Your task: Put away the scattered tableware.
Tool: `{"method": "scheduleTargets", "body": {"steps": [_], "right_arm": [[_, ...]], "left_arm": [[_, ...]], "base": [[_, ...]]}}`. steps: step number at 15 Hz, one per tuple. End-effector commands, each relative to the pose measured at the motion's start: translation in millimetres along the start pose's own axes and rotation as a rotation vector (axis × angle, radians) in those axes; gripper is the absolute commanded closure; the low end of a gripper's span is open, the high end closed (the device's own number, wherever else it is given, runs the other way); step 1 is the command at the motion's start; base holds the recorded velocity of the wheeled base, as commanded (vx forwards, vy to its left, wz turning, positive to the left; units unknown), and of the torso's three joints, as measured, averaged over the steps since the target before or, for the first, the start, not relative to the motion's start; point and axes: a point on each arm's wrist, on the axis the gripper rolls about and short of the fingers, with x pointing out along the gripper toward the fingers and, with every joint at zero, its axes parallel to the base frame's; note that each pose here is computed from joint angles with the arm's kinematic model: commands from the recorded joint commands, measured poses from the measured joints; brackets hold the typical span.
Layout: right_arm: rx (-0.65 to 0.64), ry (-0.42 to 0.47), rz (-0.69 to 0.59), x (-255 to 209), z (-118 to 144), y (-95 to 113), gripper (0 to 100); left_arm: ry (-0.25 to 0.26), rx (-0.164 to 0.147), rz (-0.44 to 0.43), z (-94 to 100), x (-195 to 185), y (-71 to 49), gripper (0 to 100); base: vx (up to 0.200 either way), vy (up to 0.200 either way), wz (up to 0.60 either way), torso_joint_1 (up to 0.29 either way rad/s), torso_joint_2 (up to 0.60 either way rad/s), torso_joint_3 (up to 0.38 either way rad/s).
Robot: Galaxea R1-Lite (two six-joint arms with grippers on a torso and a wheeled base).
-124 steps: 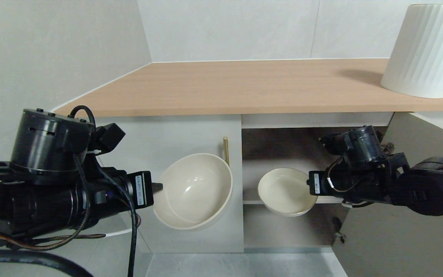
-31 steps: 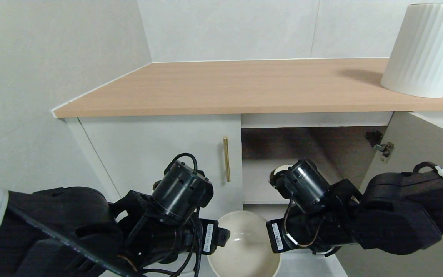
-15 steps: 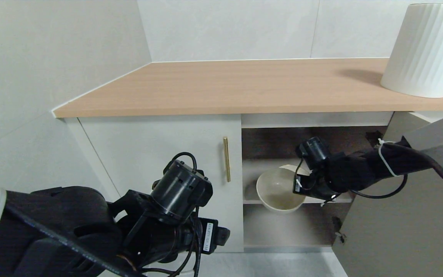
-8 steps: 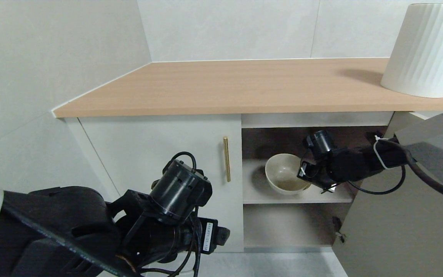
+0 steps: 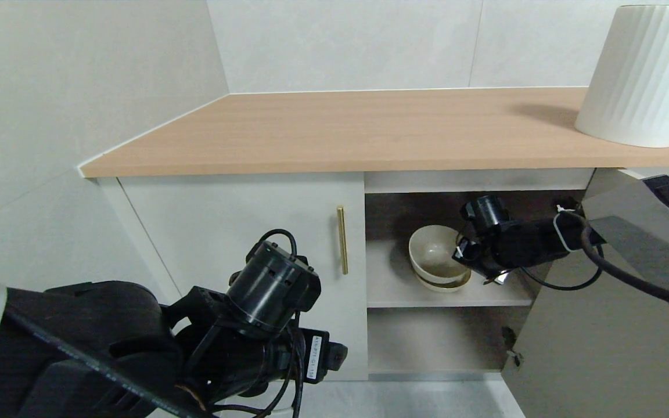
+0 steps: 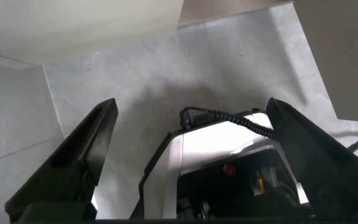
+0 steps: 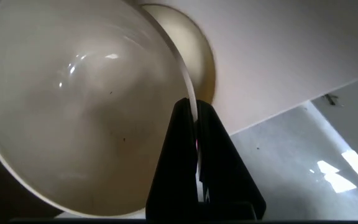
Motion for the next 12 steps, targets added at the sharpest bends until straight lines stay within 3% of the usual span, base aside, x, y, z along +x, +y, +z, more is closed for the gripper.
{"method": "scheduleTargets", "body": {"steps": [1,12], "right_arm": [[0.005,0.002,-0.016,8.4,0.3,-4.3,100],[0.005,-0.003,-0.037,16.7,-1.8,-6.6,100]], "left_arm": [[0.001,0.0,0.001,-0.1,0.3,-0.1,0],[0.002,0.0,0.001,-0.3,0.8,-0.2,0]], "base": [[0.0,0.0,0.0,0.0,0.0,0.0],[0.0,0.0,0.0,0.0,0.0,0.0]]}}
